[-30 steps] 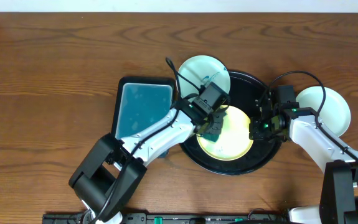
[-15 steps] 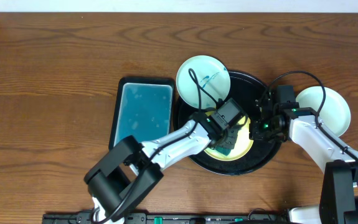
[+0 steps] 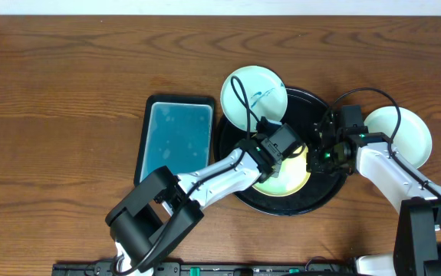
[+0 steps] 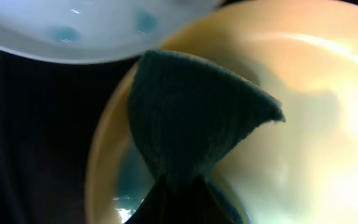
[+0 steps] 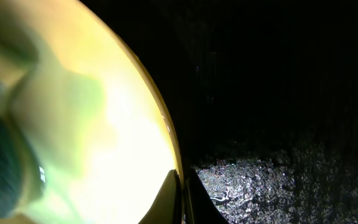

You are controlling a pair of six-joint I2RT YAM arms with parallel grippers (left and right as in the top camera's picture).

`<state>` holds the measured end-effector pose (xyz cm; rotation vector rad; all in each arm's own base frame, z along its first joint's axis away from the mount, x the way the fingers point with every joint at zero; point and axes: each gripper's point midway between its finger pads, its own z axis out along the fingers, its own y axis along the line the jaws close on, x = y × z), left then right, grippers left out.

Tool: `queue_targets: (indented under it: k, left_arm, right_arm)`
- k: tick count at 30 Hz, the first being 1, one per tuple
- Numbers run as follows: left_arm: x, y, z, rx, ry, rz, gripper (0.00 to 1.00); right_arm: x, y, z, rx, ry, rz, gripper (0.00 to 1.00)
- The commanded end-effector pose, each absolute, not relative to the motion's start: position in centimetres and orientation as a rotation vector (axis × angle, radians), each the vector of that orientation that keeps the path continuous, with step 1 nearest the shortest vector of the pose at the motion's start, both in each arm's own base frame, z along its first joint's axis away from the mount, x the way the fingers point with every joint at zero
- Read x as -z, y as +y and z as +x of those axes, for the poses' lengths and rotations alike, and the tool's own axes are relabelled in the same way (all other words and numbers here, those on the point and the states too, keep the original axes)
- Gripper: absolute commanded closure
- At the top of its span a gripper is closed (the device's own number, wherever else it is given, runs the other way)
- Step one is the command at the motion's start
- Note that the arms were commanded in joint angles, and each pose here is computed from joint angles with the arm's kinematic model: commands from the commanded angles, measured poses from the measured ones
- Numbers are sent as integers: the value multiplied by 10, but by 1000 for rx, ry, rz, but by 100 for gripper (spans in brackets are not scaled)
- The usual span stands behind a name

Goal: Clean dirty plates on tray and stack at the side
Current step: 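Scrub the yellow plate with the sponge in the left gripper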

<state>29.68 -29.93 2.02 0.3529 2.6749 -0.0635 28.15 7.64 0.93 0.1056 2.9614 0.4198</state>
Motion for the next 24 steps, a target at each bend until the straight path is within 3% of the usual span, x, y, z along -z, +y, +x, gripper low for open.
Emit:
queue_targets:
  k: [1,11,24]
  left_arm:
    - [-15,-270,314,-151,2621,378,92]
    - [-64,-321,302,257,2610,488,92]
    - [-59,-350,303,422,2588,510,92]
  right_arm:
    - [-9,74,280,-390,2962,120,99]
    - [-9,73,281,-390,2961,120,99]
    - [-9,74,281,-390,2961,120,99]
